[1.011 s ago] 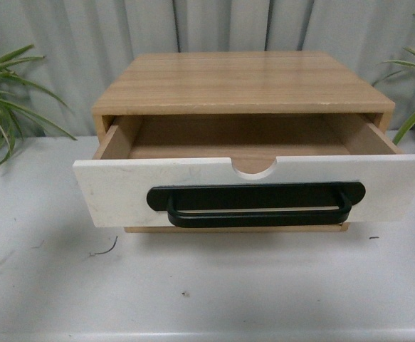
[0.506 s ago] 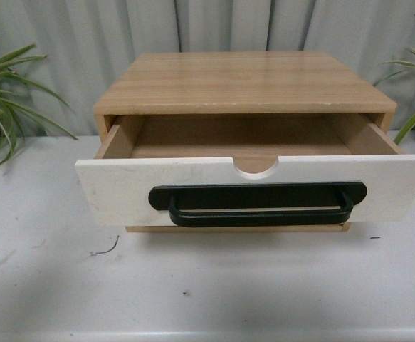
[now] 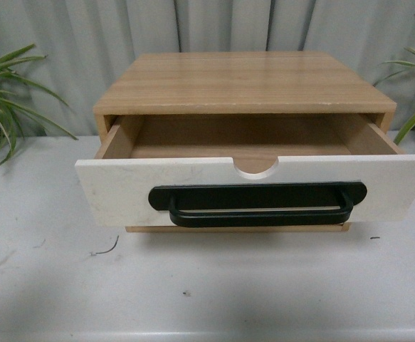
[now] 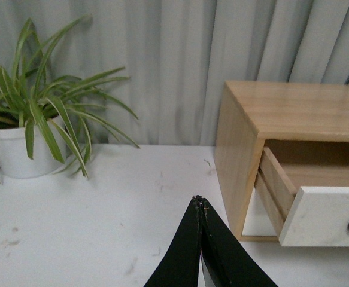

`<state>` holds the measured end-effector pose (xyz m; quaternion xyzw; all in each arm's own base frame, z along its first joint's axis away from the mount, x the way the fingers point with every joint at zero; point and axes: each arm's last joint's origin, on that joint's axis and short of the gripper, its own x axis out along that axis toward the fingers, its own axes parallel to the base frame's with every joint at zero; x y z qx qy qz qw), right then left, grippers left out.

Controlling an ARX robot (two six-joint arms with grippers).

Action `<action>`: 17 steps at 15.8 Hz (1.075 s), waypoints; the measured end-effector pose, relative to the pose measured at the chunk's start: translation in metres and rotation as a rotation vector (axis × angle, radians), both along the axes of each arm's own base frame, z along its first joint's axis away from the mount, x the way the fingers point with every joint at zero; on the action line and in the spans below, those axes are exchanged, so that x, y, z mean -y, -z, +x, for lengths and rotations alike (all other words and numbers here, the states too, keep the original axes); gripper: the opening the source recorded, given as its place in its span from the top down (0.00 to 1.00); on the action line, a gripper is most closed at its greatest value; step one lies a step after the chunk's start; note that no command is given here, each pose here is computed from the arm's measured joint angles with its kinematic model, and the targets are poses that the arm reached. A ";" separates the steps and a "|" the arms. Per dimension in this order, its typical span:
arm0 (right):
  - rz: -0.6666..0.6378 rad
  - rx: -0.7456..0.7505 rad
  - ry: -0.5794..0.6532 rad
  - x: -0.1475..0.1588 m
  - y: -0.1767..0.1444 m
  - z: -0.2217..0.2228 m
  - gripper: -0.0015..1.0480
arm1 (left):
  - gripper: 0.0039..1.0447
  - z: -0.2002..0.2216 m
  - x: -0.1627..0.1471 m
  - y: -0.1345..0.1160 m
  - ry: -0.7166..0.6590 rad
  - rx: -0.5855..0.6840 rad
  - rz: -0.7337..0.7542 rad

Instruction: Pull drawer

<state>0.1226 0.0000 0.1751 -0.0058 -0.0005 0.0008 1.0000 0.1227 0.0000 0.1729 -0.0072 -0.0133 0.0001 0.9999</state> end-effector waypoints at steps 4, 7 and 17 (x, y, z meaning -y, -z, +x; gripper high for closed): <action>0.001 0.017 0.000 0.000 0.004 -0.007 0.98 | 0.99 -0.007 0.000 0.003 0.000 -0.011 0.000; 0.001 0.013 0.000 0.000 0.004 -0.009 0.98 | 0.99 -0.009 0.000 0.003 0.000 -0.018 0.000; 0.001 0.005 0.003 0.000 0.008 -0.026 0.98 | 0.99 -0.025 0.000 0.007 0.000 -0.026 0.000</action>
